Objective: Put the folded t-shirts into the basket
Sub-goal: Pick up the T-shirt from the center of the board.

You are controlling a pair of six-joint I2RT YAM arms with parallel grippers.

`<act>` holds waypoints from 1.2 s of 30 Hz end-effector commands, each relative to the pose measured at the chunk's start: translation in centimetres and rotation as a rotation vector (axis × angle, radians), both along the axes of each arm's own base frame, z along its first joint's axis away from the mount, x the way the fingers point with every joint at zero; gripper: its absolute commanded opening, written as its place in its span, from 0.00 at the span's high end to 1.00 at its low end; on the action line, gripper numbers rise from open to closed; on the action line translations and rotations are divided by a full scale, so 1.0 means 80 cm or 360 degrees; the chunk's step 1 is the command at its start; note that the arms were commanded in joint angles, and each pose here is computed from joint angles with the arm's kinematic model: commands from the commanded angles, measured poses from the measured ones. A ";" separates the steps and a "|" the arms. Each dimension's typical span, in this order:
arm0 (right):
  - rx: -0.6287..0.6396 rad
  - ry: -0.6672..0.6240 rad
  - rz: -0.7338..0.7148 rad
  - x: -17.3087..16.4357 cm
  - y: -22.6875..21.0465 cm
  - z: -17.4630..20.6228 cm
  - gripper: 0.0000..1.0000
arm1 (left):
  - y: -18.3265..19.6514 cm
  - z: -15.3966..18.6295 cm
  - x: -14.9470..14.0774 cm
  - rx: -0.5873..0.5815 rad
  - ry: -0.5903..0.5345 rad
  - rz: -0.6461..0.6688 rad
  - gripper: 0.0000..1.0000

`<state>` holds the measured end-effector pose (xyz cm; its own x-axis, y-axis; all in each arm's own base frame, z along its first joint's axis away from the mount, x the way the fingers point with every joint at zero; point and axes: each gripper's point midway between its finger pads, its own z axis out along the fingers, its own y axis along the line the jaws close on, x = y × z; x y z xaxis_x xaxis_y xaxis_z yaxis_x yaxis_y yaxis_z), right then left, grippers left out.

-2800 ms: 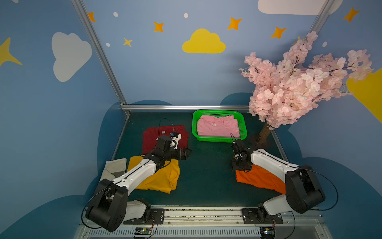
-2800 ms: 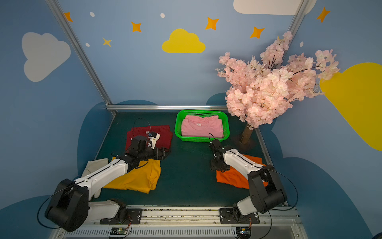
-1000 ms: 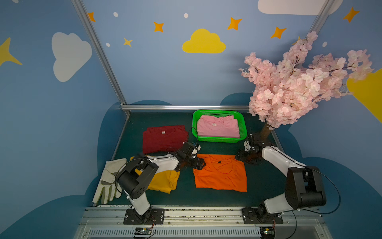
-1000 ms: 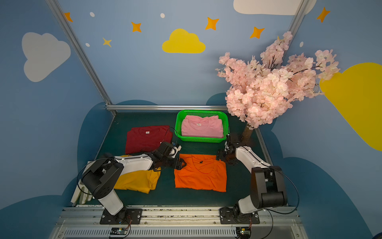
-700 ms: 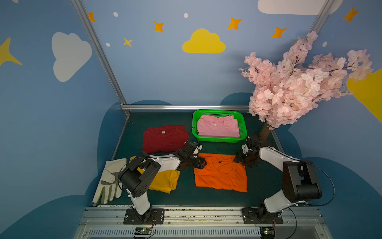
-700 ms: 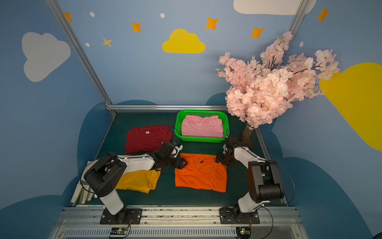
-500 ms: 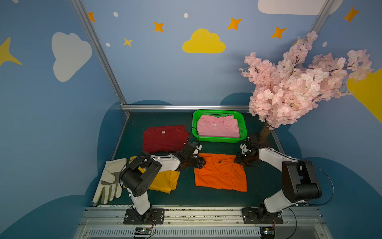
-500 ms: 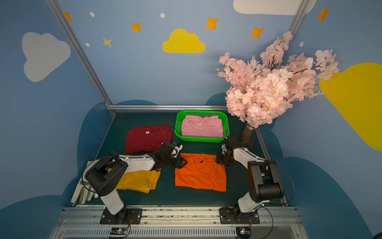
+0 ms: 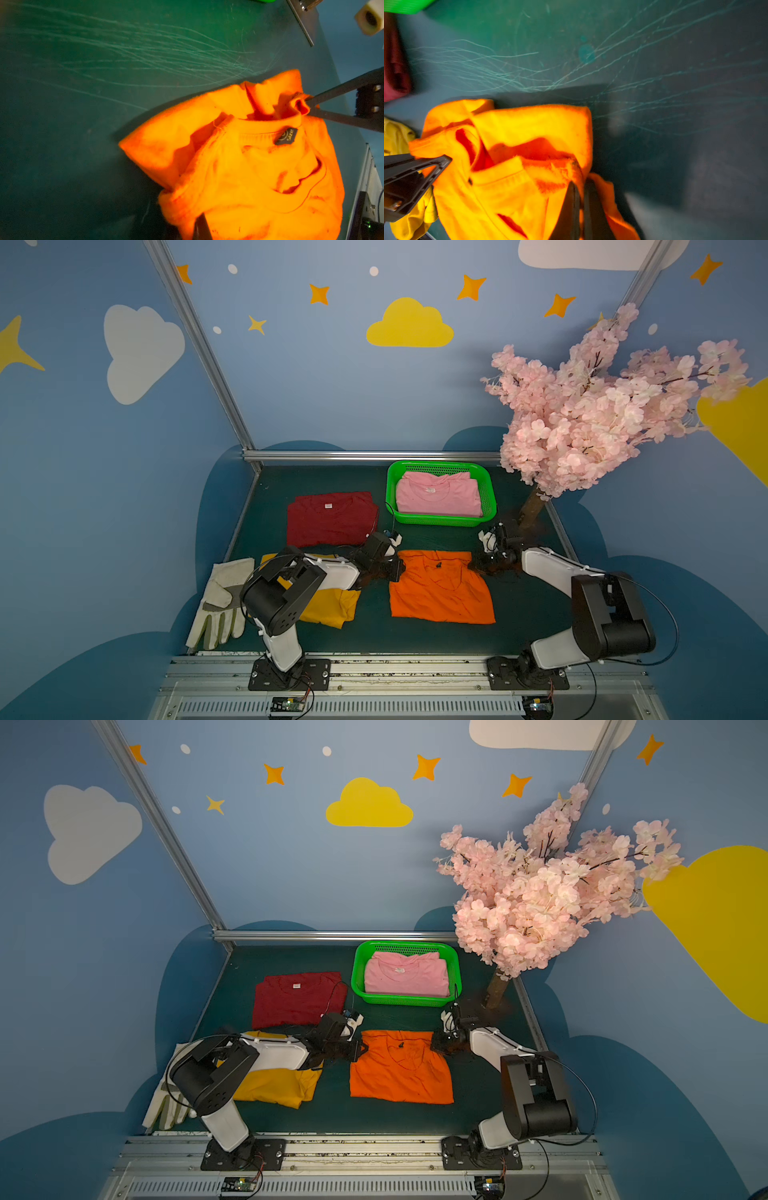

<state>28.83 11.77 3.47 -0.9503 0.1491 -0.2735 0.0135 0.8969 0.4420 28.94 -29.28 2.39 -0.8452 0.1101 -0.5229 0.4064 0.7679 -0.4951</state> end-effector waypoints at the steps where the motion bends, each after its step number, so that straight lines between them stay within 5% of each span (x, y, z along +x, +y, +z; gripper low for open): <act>1: 0.0072 -0.0186 0.0016 0.009 0.009 0.025 1.00 | 0.005 0.022 -0.002 -0.0067 -0.0024 0.0036 0.97; 21: 0.0051 -0.0787 0.0028 0.017 0.021 0.169 1.00 | 0.026 0.184 0.000 -0.0381 -0.0420 0.0128 0.97; 36: -0.0003 -0.1185 -0.0074 0.037 0.025 0.307 1.00 | 0.037 0.322 0.036 -0.0393 -0.0820 0.0186 0.97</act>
<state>31.05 14.23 25.65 -0.5682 0.1784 -0.8033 -0.2676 0.8831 0.3855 30.56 -26.75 26.52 -0.5233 -0.1504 -0.8388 0.5576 0.6839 -0.4705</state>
